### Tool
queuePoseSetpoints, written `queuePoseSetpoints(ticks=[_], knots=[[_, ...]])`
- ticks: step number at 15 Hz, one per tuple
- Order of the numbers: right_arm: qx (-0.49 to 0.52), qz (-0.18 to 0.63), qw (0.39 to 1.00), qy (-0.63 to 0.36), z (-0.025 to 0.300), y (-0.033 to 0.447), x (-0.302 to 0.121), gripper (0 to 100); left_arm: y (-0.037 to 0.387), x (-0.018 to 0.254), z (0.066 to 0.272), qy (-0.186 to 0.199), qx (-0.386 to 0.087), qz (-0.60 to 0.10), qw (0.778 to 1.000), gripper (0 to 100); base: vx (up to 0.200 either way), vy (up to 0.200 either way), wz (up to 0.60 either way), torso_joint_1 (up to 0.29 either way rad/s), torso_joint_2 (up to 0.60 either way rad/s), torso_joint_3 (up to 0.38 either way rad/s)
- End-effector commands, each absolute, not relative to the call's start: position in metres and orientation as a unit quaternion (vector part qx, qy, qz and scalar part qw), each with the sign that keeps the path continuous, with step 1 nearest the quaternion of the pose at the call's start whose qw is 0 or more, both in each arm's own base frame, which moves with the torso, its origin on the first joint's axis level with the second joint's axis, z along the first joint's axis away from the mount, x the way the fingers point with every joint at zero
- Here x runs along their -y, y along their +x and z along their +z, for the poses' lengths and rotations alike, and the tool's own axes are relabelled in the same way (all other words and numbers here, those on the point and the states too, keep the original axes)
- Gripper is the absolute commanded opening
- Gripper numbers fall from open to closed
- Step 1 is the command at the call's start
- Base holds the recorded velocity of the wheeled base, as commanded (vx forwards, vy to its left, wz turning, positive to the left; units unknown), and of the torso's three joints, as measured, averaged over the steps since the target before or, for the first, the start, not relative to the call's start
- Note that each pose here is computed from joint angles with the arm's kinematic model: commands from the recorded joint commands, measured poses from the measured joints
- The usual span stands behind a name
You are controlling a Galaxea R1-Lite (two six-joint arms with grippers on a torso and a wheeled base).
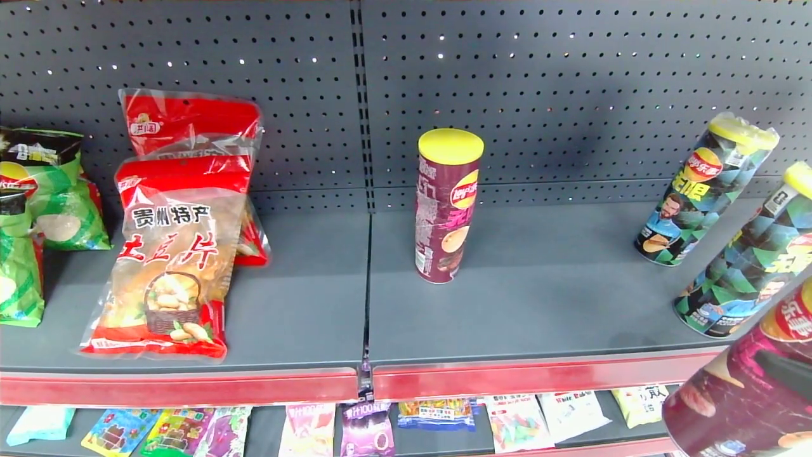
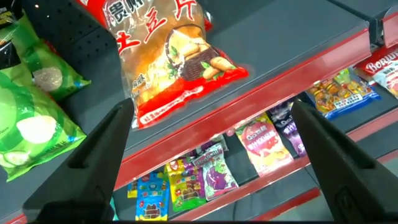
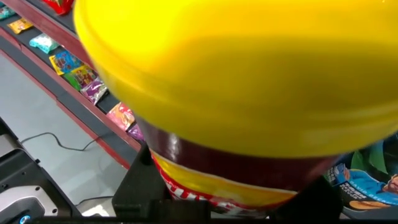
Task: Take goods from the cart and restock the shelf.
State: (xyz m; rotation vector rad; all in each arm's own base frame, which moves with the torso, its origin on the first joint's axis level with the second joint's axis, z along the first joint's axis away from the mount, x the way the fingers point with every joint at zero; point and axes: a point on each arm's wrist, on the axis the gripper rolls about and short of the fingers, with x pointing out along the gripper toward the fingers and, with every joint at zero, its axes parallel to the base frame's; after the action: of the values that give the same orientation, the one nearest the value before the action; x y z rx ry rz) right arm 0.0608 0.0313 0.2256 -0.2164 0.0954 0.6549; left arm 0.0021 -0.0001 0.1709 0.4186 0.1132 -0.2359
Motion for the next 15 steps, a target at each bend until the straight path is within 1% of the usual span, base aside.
queuePoseSetpoints(ticks=[1,4,6,7,8,9,10,11,13,14,15], knots=[[-0.046,0.321,0.939,-0.111,0.226,0.062,-0.032,0,0.000,0.000,0.170,0.207,-0.052,-0.116,0.970,100,0.000,0.000,0.00,0.000,0.00,0.000],[-0.043,0.321,0.939,-0.113,0.230,0.063,-0.032,0,0.000,0.000,0.171,0.209,-0.049,-0.119,0.969,100,0.000,0.000,0.00,0.000,0.00,0.000],[-0.039,0.321,0.940,-0.113,0.234,0.065,-0.033,0,0.005,0.001,0.179,0.213,-0.053,-0.123,0.968,100,0.000,0.000,0.00,0.000,0.00,0.000],[-0.038,0.321,0.940,-0.113,0.235,0.066,-0.033,0,0.014,0.004,0.192,0.214,-0.054,-0.144,0.965,100,0.000,0.000,0.00,0.000,0.00,0.000],[-0.037,0.321,0.940,-0.113,0.237,0.067,-0.034,0,0.028,0.009,0.208,0.218,-0.060,-0.170,0.959,100,0.000,0.000,0.00,0.000,0.00,0.000],[-0.037,0.321,0.940,-0.113,0.238,0.068,-0.034,0,0.047,0.014,0.224,0.220,-0.070,-0.181,0.956,100,0.000,0.000,0.00,0.000,0.00,0.000],[-0.037,0.321,0.940,-0.113,0.239,0.069,-0.035,0,0.060,0.019,0.233,0.220,-0.070,-0.197,0.953,100,0.000,0.000,0.00,0.000,0.00,0.000],[-0.037,0.321,0.940,-0.113,0.244,0.074,-0.037,0,0.093,0.038,0.246,0.207,-0.067,-0.261,0.940,100,0.000,0.000,0.00,0.000,0.00,0.000],[-0.041,0.322,0.939,-0.112,0.248,0.080,-0.039,0,0.132,0.064,0.260,0.154,-0.063,-0.297,0.940,100,0.000,0.000,0.00,0.000,0.00,0.000],[-0.043,0.321,0.939,-0.112,0.248,0.082,-0.040,0,0.150,0.078,0.264,0.134,-0.068,-0.312,0.938,100,0.000,0.000,0.00,0.000,0.00,0.000],[-0.044,0.322,0.939,-0.112,0.248,0.083,-0.041,0,0.164,0.089,0.265,0.120,-0.077,-0.348,0.927,100,0.000,0.000,0.00,0.000,0.00,0.000]])
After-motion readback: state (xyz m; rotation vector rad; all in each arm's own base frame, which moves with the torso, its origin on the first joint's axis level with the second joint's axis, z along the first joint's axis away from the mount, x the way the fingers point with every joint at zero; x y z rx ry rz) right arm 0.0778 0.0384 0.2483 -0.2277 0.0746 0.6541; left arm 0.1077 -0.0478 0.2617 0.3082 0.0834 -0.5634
